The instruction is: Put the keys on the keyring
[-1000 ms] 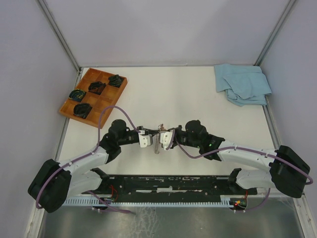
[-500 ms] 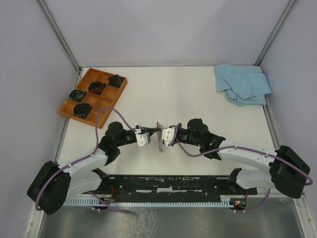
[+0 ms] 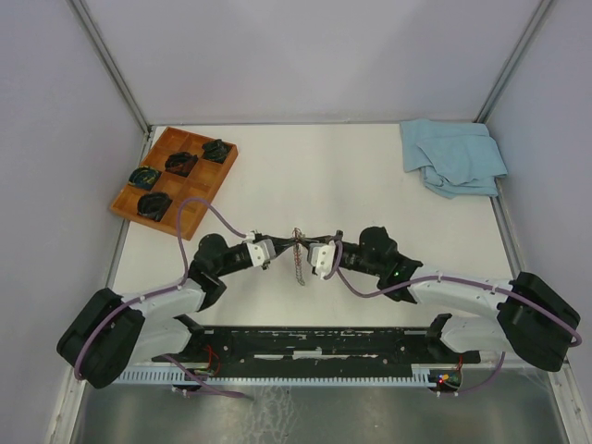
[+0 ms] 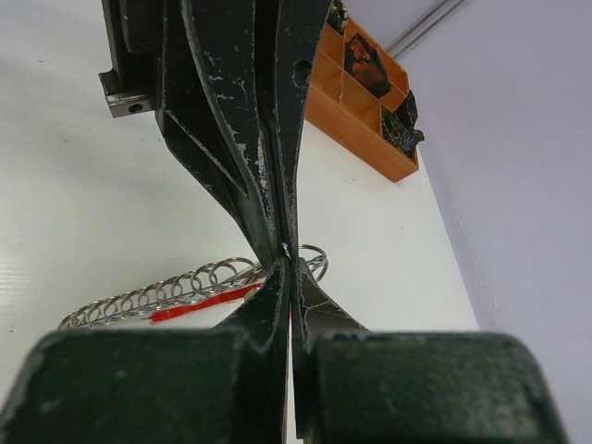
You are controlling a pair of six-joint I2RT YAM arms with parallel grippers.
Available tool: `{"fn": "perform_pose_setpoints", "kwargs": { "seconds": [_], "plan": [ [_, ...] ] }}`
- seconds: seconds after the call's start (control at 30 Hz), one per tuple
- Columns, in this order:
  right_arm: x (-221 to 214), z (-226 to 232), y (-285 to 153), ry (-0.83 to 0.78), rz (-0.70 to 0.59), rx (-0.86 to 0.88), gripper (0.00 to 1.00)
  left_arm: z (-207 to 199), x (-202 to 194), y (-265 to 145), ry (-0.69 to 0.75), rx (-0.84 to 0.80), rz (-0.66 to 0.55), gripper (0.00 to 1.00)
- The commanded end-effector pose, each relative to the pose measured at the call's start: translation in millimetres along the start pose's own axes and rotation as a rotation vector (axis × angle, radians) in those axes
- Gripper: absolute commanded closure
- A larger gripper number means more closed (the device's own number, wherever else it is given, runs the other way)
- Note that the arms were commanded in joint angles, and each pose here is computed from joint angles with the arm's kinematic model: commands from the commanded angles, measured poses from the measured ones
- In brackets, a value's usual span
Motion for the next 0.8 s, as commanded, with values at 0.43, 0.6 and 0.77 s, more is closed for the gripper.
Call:
{"fn": "perform_pose_setpoints", "kwargs": {
  "seconds": [0.43,0.6,0.77],
  "plan": [
    [-8,1,-11,0.047,-0.064,-0.081,0.95,17,47,3,-0.059,0.133,-0.274,0.97],
    [-7,-1,-14,0.06,-0.072,-0.099,0.81,13,43,4,-0.07,0.114,-0.266,0.97],
    [-4,-5,-16,0.069,-0.073,-0.109,0.79,11,38,6,-0.067,0.092,-0.235,0.97]
  ]
}}
Point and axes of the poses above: each gripper's point midway between its finger pads, its own y axis out along the fingers, its own z axis along the line the jaws close on, x = y × z, the point moved 7 cm from there along -y, back along the fingers, and after that the axes turned 9 degrees about y, right-handed, at the moved point
